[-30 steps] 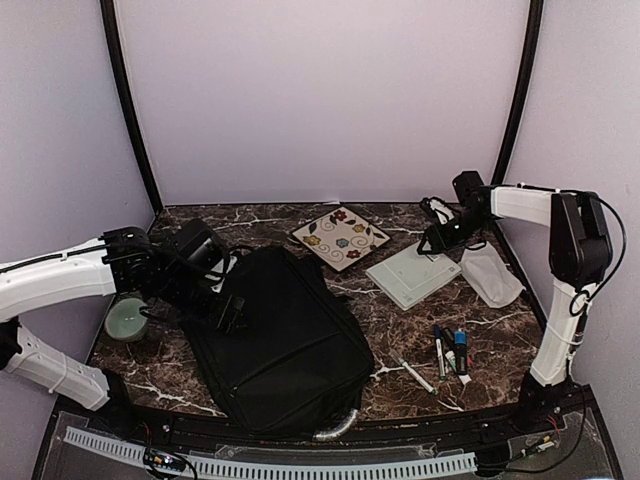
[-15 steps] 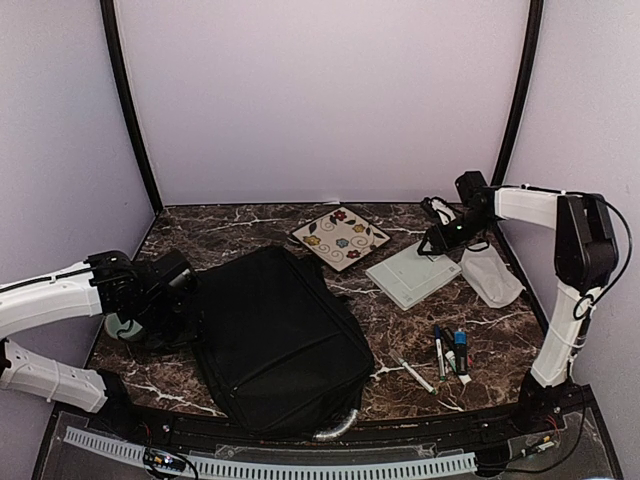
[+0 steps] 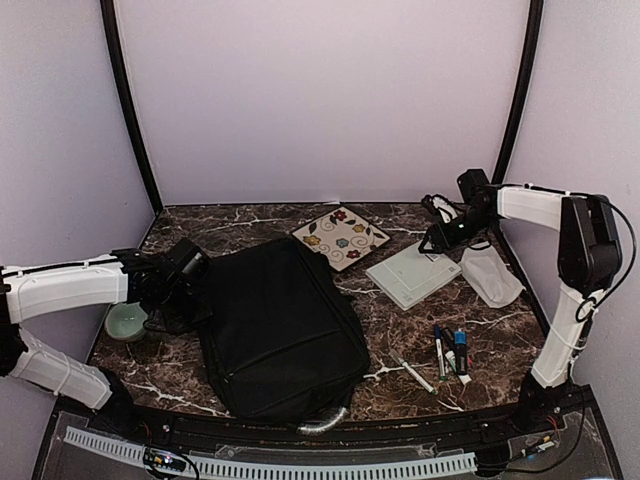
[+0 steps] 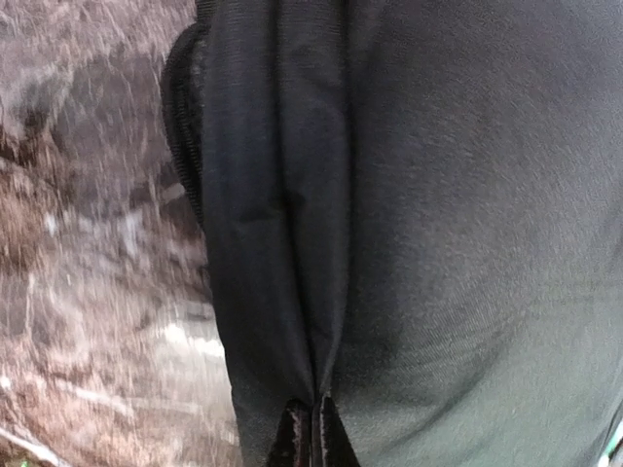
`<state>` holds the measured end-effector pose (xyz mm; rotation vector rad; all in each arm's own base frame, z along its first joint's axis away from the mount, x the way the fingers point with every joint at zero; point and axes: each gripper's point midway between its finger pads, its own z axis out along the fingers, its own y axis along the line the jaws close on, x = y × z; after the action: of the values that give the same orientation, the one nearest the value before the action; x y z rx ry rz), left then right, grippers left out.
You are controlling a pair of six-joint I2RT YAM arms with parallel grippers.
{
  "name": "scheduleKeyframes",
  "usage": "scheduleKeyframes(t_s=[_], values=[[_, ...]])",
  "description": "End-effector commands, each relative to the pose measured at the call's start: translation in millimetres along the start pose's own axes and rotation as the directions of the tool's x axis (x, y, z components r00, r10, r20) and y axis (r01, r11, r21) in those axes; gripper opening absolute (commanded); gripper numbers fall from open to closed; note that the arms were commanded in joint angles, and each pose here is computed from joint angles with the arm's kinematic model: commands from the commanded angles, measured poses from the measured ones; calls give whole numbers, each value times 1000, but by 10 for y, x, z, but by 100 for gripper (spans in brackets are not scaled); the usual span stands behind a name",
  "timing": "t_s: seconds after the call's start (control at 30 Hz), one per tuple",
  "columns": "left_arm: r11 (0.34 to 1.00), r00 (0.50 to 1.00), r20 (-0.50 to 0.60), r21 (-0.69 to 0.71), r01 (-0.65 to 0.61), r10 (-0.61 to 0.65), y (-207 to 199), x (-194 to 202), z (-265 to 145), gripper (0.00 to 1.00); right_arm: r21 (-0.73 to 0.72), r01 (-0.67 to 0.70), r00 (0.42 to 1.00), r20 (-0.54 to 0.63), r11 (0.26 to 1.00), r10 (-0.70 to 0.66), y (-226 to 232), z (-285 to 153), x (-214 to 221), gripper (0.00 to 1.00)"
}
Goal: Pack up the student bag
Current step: Move the student bag to the corner of the board.
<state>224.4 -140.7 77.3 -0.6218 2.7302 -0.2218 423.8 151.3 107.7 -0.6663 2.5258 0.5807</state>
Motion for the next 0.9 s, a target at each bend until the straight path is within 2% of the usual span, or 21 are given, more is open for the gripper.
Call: scheduleKeyframes(t_s=[0.0,0.23,0.33,0.4,0.43,0.47,0.5,0.53,0.6,0.77,0.87], values=[[997,980,181,13,79,-80,-68,-524,21,0,-10,19,1000,20,1000,-19,50,-107,-23,55],[974,912,345,61,217,-224,19,-971,-60,0,38,28,1000,9,999,-29,-41,-162,21,55],[978,899,385,96,185,-208,-89,-1084,-42,0,57,18,1000,1,998,-18,-119,-140,43,56],[982,912,370,115,148,-180,-194,-1093,-19,0,54,13,1000,-9,998,-13,-144,-114,59,57],[985,921,356,121,125,-161,-236,-1080,-11,5,52,12,1000,-19,999,-11,-157,-93,76,57],[986,927,343,117,115,-149,-249,-1060,-9,22,56,11,999,-30,998,-9,-176,-73,95,58],[987,934,326,107,117,-146,-236,-1034,-22,34,64,11,999,-39,998,-8,-204,-61,109,58],[988,939,310,101,120,-146,-229,-1008,-48,43,74,7,999,-46,997,-4,-236,-46,123,58],[989,946,293,99,114,-139,-226,-973,-135,53,101,4,999,-50,995,1,-298,-29,134,59],[986,949,308,164,12,-63,-466,-979,-433,62,157,-5,997,-70,988,16,-479,61,153,61],[967,948,315,225,-121,45,-826,-949,-510,59,194,-18,996,-79,981,34,-608,113,157,62]])
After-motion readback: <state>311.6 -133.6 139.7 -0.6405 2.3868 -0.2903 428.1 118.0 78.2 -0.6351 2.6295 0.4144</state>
